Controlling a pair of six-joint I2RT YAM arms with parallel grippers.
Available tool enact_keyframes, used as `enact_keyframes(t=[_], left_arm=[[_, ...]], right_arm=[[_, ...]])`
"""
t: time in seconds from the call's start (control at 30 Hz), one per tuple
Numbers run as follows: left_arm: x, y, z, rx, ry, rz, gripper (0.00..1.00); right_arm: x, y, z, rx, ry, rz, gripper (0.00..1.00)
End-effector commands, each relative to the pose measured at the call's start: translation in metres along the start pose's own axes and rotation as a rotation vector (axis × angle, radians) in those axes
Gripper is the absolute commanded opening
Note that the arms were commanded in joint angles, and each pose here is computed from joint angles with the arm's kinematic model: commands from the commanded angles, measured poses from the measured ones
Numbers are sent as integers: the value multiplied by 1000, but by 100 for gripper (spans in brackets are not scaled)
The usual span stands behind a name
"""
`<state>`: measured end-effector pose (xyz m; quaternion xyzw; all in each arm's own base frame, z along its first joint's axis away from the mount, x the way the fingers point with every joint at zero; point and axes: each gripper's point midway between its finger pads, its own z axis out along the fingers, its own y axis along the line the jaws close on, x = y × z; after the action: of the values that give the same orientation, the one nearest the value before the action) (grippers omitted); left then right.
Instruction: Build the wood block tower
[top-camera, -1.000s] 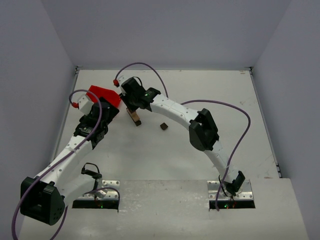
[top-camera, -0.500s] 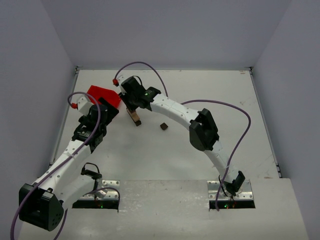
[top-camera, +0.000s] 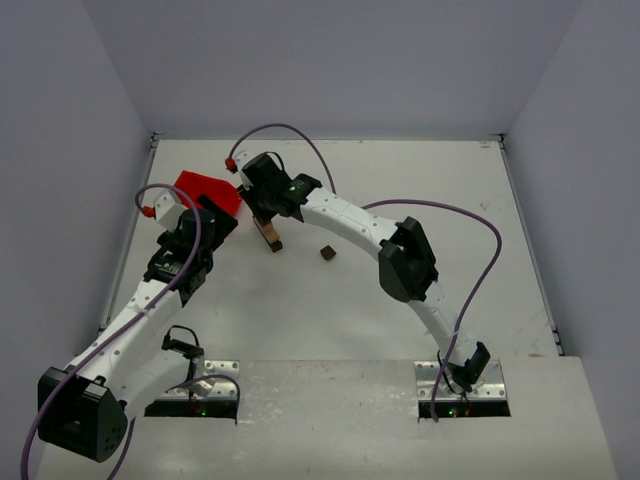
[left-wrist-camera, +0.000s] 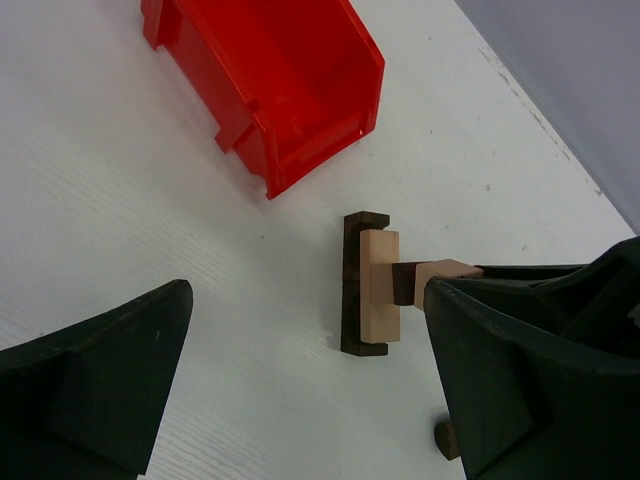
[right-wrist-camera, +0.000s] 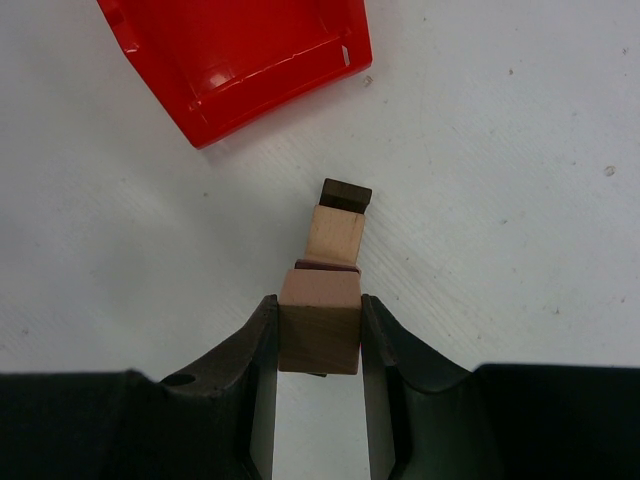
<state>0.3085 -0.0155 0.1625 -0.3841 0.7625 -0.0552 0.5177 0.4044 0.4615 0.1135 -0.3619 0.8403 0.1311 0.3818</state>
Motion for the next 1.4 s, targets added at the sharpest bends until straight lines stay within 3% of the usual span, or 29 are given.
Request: enact_keyframes(t=[0.0, 0.63, 0.8, 0.9, 1.37], left_arm=[[-9, -7, 0, 22, -27, -28, 100], [-14, 11, 2, -102, -52, -77, 100], [-13, 11, 2, -102, -50, -75, 100], [-13, 11, 2, -100, -50, -73, 100], [-12, 10, 2, -95, -46, -69, 100]], right_arm=[[-24, 1, -2, 2, -70, -6, 26], [-22, -1, 0, 13, -65, -11, 31], [-23, -1, -1, 15, -68, -11, 38], [-23, -2, -1, 17, -67, -9, 49], [-24, -3, -4, 24, -74, -1, 56]])
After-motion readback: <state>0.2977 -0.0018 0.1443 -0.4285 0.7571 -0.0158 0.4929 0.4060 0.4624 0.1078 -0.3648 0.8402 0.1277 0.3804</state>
